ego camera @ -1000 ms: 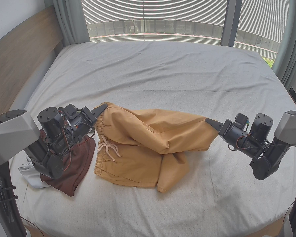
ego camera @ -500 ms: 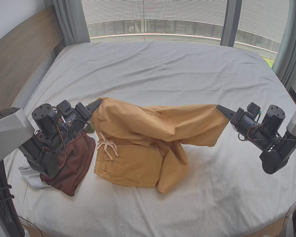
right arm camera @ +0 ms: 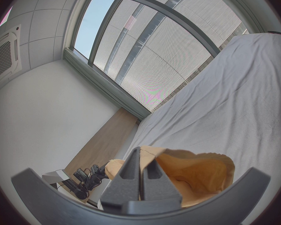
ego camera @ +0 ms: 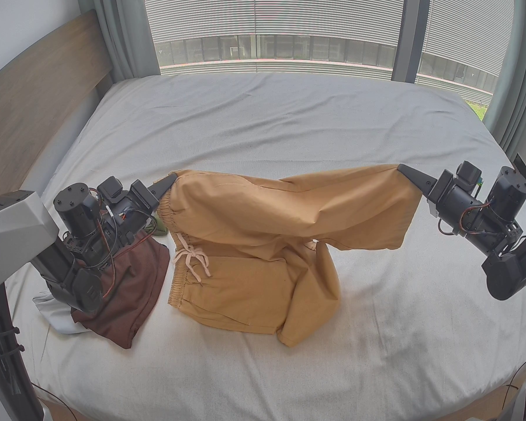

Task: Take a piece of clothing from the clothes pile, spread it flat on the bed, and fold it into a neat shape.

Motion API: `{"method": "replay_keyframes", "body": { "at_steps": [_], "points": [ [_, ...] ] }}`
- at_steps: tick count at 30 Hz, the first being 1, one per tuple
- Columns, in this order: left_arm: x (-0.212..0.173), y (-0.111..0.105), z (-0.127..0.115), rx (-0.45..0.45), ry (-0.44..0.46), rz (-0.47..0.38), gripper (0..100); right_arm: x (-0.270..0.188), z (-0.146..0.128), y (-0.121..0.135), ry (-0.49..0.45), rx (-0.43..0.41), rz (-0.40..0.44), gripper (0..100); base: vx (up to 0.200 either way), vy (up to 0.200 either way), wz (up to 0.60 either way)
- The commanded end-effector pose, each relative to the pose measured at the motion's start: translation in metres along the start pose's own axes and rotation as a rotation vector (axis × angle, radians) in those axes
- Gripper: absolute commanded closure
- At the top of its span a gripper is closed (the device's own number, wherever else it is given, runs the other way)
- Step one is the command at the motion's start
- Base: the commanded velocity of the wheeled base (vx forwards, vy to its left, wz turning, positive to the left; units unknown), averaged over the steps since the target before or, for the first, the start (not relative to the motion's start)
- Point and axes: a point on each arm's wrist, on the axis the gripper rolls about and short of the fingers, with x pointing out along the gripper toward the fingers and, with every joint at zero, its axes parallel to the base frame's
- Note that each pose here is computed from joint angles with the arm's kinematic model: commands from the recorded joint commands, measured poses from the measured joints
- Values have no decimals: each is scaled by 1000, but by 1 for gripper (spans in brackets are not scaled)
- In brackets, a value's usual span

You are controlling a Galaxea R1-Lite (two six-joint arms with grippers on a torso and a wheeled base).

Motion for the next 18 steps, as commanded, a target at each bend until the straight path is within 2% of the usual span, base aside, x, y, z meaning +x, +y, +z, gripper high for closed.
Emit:
{"method": "replay_keyframes", "body": {
  "at_steps": [1, 18],
  "points": [
    [0, 1, -1, -1, 1, 1, 100, -7, 13, 14, -30, -22, 25, 100, 0, 0, 0],
    [-2, 7, 3, 2, -8, 16, 100, -3, 3, -20, -3, 6, -48, 100, 0, 0, 0]
  ]
}}
